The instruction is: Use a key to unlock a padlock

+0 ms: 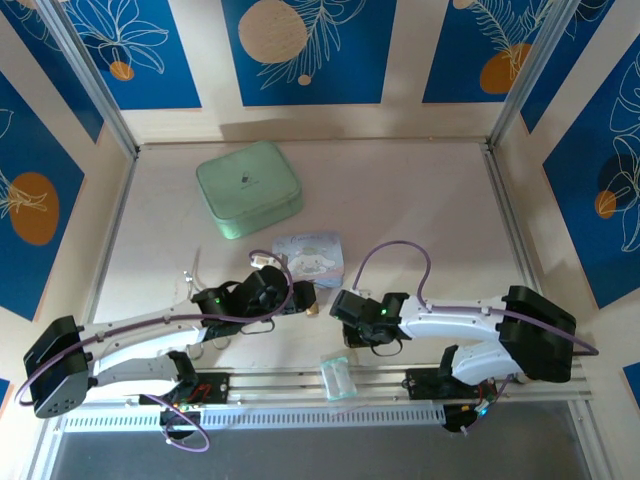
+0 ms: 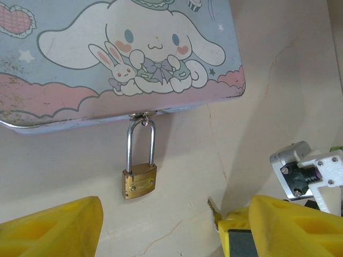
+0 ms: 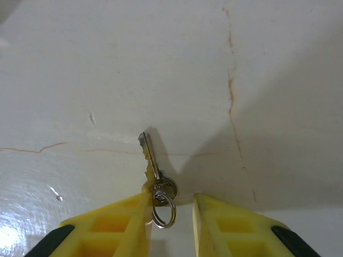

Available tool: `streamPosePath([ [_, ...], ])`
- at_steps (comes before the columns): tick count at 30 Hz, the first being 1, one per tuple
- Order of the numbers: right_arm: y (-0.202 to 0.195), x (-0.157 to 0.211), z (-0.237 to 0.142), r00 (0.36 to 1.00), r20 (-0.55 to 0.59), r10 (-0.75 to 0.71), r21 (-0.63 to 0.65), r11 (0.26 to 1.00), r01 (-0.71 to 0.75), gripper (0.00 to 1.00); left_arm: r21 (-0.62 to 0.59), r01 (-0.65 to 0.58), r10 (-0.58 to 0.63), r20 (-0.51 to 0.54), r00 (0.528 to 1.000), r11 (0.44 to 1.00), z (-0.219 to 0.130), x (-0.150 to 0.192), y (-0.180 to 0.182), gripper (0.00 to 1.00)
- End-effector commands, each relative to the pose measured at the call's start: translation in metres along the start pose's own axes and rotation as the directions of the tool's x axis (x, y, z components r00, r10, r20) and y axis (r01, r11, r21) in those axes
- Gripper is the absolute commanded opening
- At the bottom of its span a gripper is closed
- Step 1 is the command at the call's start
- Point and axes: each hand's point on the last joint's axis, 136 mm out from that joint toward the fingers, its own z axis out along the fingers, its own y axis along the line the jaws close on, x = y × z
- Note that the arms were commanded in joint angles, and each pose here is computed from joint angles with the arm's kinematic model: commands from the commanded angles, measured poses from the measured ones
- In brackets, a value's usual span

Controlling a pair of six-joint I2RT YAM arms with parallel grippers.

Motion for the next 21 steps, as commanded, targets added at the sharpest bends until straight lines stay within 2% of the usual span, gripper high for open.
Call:
streamPosePath([
  [1, 0.007, -0.005, -0.001, 1.000, 0.015, 0.007, -0.004, 1.000, -0.007, 0.26, 0.005, 0.008, -0.009, 0.019, 1.000, 1.000, 0.000, -0.004, -0.006, 0.72],
  [7, 0.007, -0.002, 0.004, 1.000, 0.005, 0.009, -0.006, 1.000, -0.009, 0.24, -0.005, 0.008, -0.008, 0.016, 1.000, 1.000, 0.004, -0.003, -0.005, 0.72],
  [10, 0.006, -0.002, 0.007, 1.000, 0.001, 0.005, -0.001, 1.000, -0.005, 0.15, -0.007, 0.009, -0.009, 0.012, 1.000, 1.000, 0.006, -0.002, -0.005, 0.72],
  [13, 0.011, -0.003, 0.008, 1.000, 0.002, -0.008, -0.033, 0.999, 0.008, 0.15, -0.006, 0.009, -0.009, 0.005, 1.000, 1.000, 0.009, 0.000, -0.005, 0.72],
  [18, 0.014, -0.005, 0.011, 1.000, -0.011, 0.005, -0.073, 0.997, -0.006, 0.04, -0.015, -0.002, 0.002, -0.007, 1.000, 1.000, 0.012, 0.002, -0.005, 0.72],
  [21, 0.012, -0.006, 0.010, 1.000, -0.009, 0.007, -0.077, 0.997, -0.007, 0.01, -0.003, -0.005, 0.005, -0.023, 1.000, 1.000, 0.015, 0.005, -0.008, 0.72],
])
